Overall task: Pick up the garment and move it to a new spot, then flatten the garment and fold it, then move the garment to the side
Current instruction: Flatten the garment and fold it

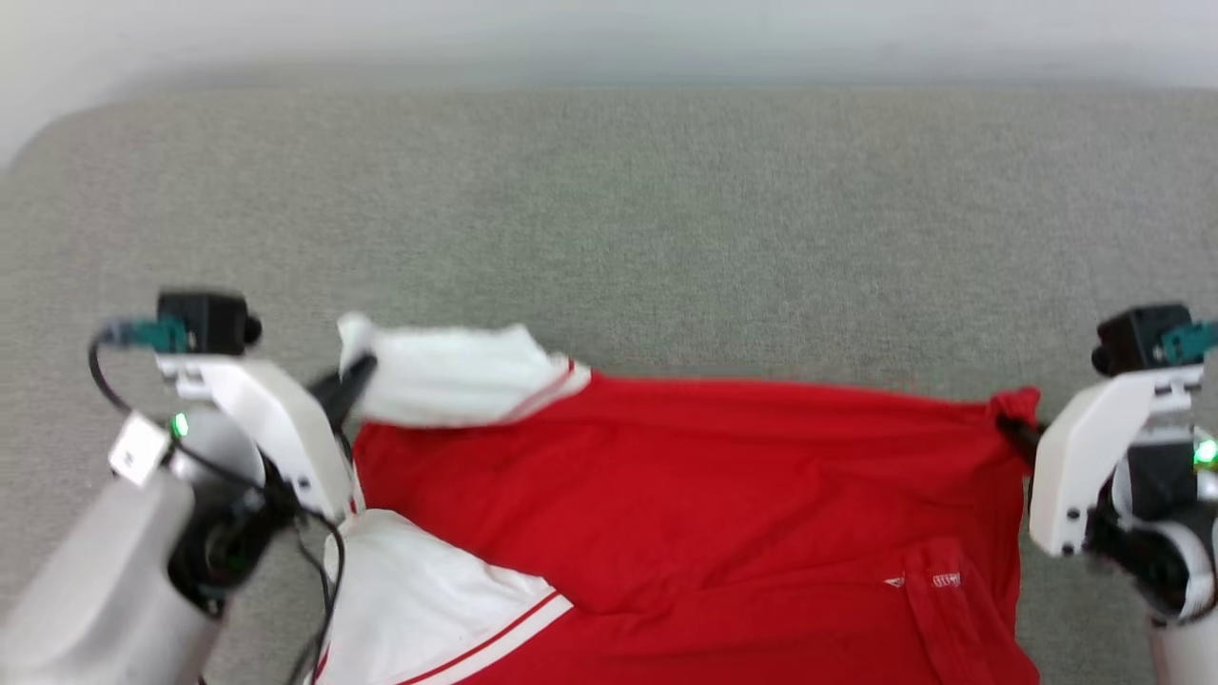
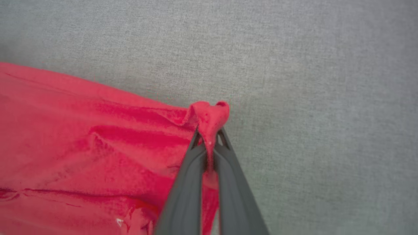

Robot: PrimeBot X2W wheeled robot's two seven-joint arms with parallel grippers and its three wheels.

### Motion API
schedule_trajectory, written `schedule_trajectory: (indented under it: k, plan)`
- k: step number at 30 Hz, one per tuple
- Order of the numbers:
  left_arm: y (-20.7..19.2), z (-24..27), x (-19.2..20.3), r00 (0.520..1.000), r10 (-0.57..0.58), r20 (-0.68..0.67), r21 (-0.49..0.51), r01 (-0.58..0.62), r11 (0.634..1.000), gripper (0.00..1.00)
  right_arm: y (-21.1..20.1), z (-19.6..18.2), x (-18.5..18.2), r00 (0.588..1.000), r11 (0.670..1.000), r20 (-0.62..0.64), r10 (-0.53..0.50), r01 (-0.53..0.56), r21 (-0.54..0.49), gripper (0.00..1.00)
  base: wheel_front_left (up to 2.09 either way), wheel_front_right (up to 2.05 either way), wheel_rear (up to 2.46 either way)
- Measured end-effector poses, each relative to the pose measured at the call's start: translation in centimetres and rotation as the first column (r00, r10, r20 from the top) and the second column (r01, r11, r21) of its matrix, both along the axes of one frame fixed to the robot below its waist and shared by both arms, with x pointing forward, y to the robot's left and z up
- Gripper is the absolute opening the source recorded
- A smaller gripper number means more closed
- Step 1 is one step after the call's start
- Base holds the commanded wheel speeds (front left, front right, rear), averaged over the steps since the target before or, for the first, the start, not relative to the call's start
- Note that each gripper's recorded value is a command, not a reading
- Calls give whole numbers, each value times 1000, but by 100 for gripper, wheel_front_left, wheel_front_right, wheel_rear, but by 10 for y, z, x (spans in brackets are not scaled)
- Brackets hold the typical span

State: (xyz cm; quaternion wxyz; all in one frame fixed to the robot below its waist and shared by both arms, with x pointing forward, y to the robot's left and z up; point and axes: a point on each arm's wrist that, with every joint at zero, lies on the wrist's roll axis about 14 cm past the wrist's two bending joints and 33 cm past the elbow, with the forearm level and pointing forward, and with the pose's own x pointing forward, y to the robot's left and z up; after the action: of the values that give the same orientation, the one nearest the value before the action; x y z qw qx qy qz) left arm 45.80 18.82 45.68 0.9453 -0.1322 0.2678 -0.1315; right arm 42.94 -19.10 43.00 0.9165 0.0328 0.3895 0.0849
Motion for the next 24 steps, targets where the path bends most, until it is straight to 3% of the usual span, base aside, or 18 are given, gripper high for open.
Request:
schedule_trajectory:
  k: [10,17,18,19,20,21,22,24]
  plan:
    - [3,-40,-99,985,91,-147,-52,-99,994,0,5,-15,-51,998,995,-16,-60,61,78,0,0,0,0]
    - [-3,-60,-142,965,120,-232,-88,-144,986,0,8,-35,-92,993,989,-77,-93,101,107,0,0,0,0]
    - [-6,-61,-144,966,119,-230,-94,-144,985,0,9,-37,-96,992,988,-82,-96,105,110,14,0,0,0]
    - [-9,-62,-145,966,116,-229,-97,-141,985,0,10,-40,-100,991,988,-90,-97,107,112,40,0,0,0]
    - [-14,-64,-147,966,108,-234,-100,-135,986,11,11,-41,-102,991,987,-83,-102,112,117,100,0,0,0]
    - [-18,-64,-147,967,104,-232,-113,-133,985,45,11,-41,-102,992,985,-66,-111,119,125,100,0,0,0]
    - [-21,-63,-147,969,104,-225,-121,-133,984,98,13,-39,-101,992,984,-47,-116,121,131,100,0,0,0]
    - [-22,-63,-147,973,104,-207,-115,-129,985,100,9,-30,-95,989,982,29,-142,137,133,100,0,0,0]
